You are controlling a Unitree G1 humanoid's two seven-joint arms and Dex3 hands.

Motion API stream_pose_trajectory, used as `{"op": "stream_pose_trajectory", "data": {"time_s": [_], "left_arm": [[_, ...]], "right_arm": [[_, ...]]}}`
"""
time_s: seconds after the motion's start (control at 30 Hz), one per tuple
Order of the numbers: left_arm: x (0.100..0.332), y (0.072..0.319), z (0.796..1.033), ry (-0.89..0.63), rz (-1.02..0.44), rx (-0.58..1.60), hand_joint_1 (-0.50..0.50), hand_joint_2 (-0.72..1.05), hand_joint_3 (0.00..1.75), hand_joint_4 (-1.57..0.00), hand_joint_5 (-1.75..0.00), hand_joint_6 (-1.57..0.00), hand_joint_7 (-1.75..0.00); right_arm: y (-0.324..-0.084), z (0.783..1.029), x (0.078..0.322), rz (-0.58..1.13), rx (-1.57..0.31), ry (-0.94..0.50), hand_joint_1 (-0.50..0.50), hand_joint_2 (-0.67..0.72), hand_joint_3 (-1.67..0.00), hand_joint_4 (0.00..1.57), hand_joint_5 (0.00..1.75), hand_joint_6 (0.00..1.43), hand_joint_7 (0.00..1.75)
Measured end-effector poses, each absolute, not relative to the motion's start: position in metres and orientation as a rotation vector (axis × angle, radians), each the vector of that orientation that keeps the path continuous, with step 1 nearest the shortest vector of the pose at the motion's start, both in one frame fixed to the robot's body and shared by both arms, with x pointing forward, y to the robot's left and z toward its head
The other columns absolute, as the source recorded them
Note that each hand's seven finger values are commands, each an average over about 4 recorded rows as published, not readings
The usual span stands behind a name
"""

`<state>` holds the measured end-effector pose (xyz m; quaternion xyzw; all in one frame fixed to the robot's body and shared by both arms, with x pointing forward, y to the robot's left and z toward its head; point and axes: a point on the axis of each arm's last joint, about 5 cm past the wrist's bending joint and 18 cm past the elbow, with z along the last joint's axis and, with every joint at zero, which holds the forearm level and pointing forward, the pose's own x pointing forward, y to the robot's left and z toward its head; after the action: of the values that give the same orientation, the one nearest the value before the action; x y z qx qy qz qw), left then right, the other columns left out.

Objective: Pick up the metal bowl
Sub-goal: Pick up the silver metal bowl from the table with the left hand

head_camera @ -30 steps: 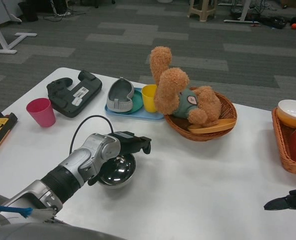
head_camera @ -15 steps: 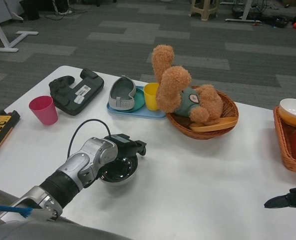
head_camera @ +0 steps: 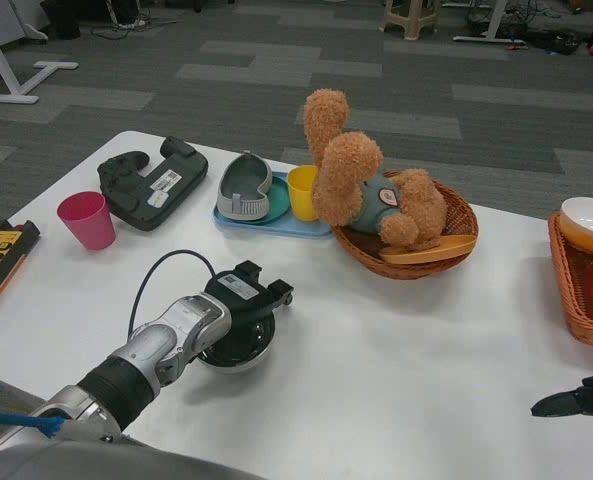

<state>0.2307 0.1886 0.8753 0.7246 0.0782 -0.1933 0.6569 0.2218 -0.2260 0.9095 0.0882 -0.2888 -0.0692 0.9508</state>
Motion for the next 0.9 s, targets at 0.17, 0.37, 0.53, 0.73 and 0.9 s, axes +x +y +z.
{"op": "stream_pose_trajectory", "data": {"time_s": [0.17, 0.37, 0.53, 0.73, 0.9], "left_arm": [[0.234, 0.183, 0.872, 0.136, -0.432, 1.635, -0.5, 1.05, 0.26, 0.0, -1.75, 0.0, -1.06], [0.239, 0.183, 0.871, 0.142, -0.425, 1.62, -0.5, 0.96, 0.7, -0.02, -1.75, -0.09, -1.59], [0.24, 0.185, 0.87, 0.162, -0.406, 1.574, -0.5, 0.94, 0.79, -0.7, -1.75, -0.65, -1.68], [0.243, 0.188, 0.871, 0.19, -0.395, 1.486, -0.5, 0.87, 0.96, -1.46, -1.75, -0.98, -1.68], [0.246, 0.188, 0.873, 0.196, -0.399, 1.455, -0.5, 0.78, 1.18, -1.57, -1.75, -0.95, -1.68]], "right_arm": [[-0.227, 0.909, 0.222, -0.146, 0.186, -0.587, 0.21, 0.72, 0.0, 0.11, 0.29, 0.0, 0.33], [-0.227, 0.91, 0.222, -0.147, 0.188, -0.587, 0.21, 0.72, 0.0, 0.11, 0.29, 0.0, 0.33], [-0.227, 0.91, 0.222, -0.148, 0.188, -0.588, 0.2, 0.72, 0.0, 0.11, 0.29, 0.0, 0.35], [-0.227, 0.91, 0.222, -0.148, 0.187, -0.588, 0.21, 0.72, 0.0, 0.11, 0.29, 0.0, 0.35], [-0.227, 0.91, 0.222, -0.148, 0.187, -0.588, 0.21, 0.72, 0.0, 0.11, 0.29, 0.0, 0.35]]}}
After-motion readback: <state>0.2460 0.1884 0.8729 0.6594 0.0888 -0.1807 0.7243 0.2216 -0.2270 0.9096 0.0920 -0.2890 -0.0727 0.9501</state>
